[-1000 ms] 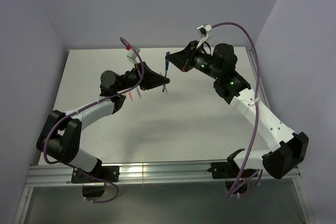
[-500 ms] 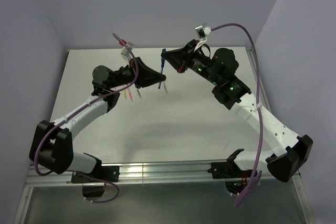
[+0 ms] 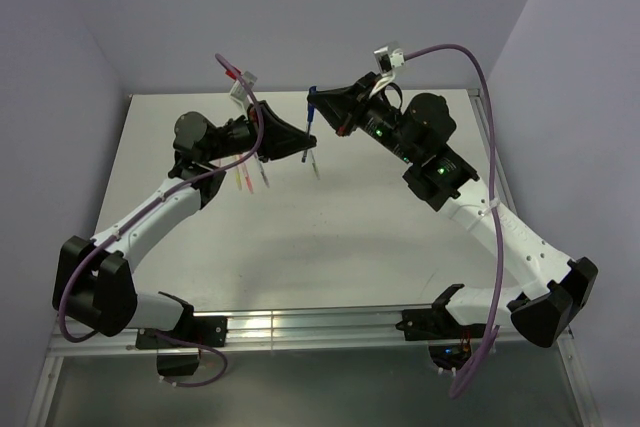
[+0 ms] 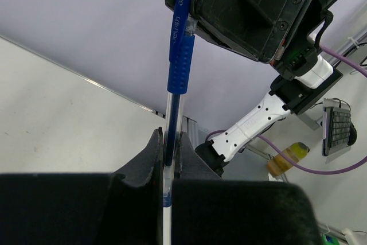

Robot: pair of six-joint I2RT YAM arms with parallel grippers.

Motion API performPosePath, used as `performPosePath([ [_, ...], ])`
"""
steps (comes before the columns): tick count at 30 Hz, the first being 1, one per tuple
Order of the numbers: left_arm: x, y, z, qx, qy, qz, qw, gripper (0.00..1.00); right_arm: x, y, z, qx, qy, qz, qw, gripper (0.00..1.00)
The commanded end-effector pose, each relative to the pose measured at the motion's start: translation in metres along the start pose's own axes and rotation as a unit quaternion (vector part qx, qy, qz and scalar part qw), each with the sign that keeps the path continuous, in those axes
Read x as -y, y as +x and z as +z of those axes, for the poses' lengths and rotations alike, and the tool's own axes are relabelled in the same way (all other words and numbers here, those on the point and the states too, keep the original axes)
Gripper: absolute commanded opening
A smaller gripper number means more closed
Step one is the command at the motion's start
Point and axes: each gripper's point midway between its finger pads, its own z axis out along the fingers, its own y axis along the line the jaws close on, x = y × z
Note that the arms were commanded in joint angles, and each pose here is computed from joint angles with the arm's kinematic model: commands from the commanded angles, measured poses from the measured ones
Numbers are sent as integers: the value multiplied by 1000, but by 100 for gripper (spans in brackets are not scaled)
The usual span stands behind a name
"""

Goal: Insert the pens into the pen caps
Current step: Insert the pen cap onto the pen.

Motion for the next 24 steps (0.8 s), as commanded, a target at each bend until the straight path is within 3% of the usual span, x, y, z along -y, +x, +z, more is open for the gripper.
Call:
performPosePath([
  [1, 12, -112, -4, 181, -50, 84, 979, 0, -38, 108, -27, -201, -82, 44, 975, 0],
  [24, 21, -147, 6, 200, -46, 134, 969, 0, -40, 137, -34, -238, -83, 64, 966, 0],
])
